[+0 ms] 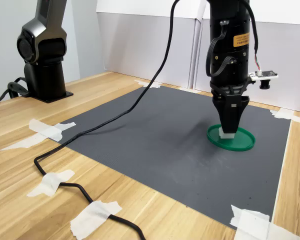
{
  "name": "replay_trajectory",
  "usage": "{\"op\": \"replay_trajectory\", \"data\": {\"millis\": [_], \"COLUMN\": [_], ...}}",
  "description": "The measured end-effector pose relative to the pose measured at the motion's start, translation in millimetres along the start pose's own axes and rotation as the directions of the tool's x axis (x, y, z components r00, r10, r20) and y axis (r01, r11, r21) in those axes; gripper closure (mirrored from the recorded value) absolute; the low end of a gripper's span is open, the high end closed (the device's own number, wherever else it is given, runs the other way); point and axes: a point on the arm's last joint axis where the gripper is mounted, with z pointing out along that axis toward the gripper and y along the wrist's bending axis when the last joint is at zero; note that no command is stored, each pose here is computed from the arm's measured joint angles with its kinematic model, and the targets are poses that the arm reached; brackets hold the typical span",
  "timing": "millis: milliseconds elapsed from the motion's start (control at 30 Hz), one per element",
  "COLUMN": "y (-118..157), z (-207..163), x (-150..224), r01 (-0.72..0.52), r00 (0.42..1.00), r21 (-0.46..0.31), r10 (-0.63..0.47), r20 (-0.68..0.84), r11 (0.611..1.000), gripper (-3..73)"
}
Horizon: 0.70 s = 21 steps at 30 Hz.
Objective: Grasp a white terminal and put it on the green lid.
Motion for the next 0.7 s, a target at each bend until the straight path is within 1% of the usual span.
{"op": "replay_trajectory", "data": {"millis": [100,167,467,567,633,700], "y": [0,0,4,7,9,9], "z": [-5,-14,-95,-126,-144,-159], "x": [-1,-2,-2,9,24,41], "r01": [-0.012,-0.018,-0.048,-0.065,-0.085,-0.084], "r00": [1.0,1.0,0.986,0.976,0.969,0.964], "r21": [0.003,0.008,0.034,0.034,0.024,0.026], "r10": [0.012,0.017,0.042,0.057,0.078,0.074], "r20": [0.007,0.025,0.159,0.208,0.236,0.256], "r11": [1.0,1.0,0.998,0.997,0.996,0.996], "gripper": [29.7,29.6,29.5,29.5,29.3,29.2]}}
